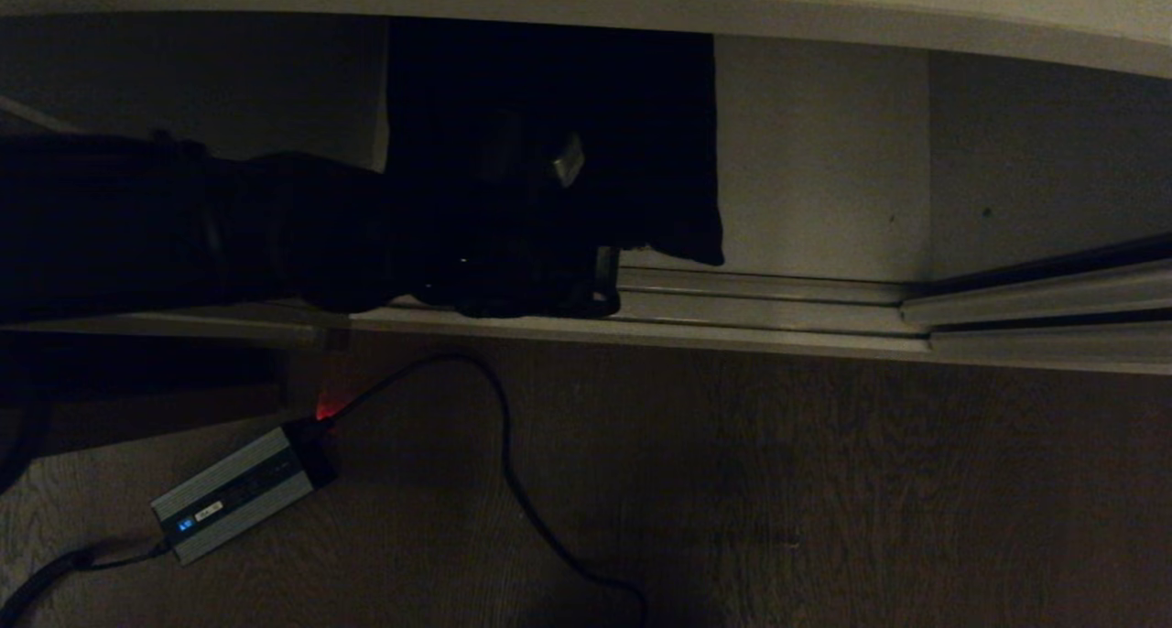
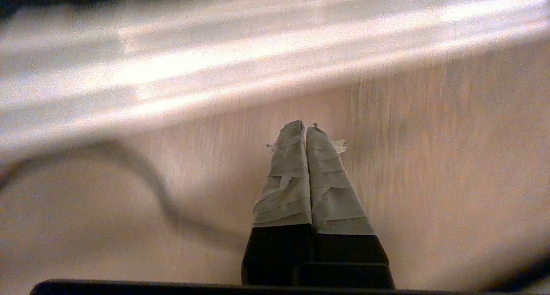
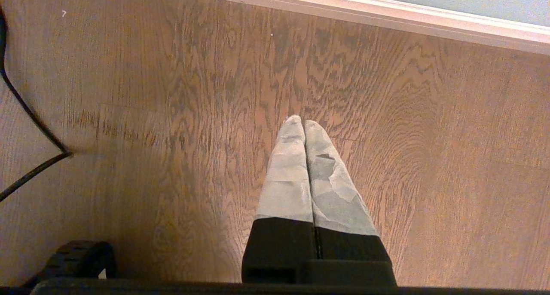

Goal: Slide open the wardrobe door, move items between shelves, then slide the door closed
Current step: Place the pillow on the lower shelf

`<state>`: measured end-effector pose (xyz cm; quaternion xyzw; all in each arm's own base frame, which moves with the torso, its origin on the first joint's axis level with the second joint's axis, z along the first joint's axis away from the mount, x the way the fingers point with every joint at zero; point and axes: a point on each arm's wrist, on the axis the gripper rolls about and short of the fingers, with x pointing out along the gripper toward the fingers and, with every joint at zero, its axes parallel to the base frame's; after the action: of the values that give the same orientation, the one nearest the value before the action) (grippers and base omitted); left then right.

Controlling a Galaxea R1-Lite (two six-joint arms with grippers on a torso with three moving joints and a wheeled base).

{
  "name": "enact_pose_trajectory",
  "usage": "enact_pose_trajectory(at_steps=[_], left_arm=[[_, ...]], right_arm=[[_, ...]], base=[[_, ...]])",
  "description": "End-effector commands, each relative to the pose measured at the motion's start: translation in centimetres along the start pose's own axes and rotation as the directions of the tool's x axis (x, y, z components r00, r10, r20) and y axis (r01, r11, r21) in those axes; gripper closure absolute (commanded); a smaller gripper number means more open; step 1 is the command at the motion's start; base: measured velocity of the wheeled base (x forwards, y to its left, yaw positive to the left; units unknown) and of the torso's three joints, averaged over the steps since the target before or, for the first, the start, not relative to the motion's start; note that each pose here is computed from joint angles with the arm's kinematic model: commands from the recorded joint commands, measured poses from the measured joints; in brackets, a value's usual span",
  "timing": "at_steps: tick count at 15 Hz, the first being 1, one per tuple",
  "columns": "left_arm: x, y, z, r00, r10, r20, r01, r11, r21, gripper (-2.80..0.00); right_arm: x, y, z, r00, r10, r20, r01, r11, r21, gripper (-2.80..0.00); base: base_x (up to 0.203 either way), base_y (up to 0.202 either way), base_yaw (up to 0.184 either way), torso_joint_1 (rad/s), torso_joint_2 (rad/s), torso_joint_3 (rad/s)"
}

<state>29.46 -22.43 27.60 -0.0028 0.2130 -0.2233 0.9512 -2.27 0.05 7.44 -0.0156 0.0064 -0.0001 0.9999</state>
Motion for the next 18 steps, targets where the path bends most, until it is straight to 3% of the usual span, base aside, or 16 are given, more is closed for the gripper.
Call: enact_pose_trajectory(at_steps=[1,5,12,15,18], left_arm=[[-6.1,0.7,0.0,0.999,-0.03,-0.015,0.03,1.0,-0.003,0.0],[-12.7,2.0,-2.8,0.992,-0.073,-0.107,0.074,0.997,0.007,0.0],[-22.9,5.4,-10.3,0.961,-0.032,-0.273,0.031,0.999,-0.007,0.0],[-26.5,7.1,-11.1,0.979,0.068,-0.19,-0.082,0.995,-0.063,0.0],[-30.5,8.3,-11.4,0.97,0.237,-0.045,-0.241,0.964,-0.116,0.0]], right_arm=[[0.0,0.0,-0.1,1.0,0.001,-0.004,-0.001,1.0,-0.001,0.0],[0.0,0.0,-0.1,1.0,0.001,-0.004,-0.001,1.0,-0.001,0.0],[0.0,0.0,-0.1,1.0,0.001,-0.004,-0.001,1.0,-0.001,0.0],[0.0,0.0,-0.1,1.0,0.001,-0.003,-0.001,1.0,-0.001,0.0],[0.0,0.0,-0.1,1.0,0.001,-0.004,-0.001,1.0,-0.001,0.0]], base=[[0.0,0.0,0.0,0.0,0.0,0.0],[0.0,0.0,0.0,0.0,0.0,0.0],[0.0,0.0,0.0,0.0,0.0,0.0],[0.0,0.0,0.0,0.0,0.0,0.0],[0.0,0.0,0.0,0.0,0.0,0.0]])
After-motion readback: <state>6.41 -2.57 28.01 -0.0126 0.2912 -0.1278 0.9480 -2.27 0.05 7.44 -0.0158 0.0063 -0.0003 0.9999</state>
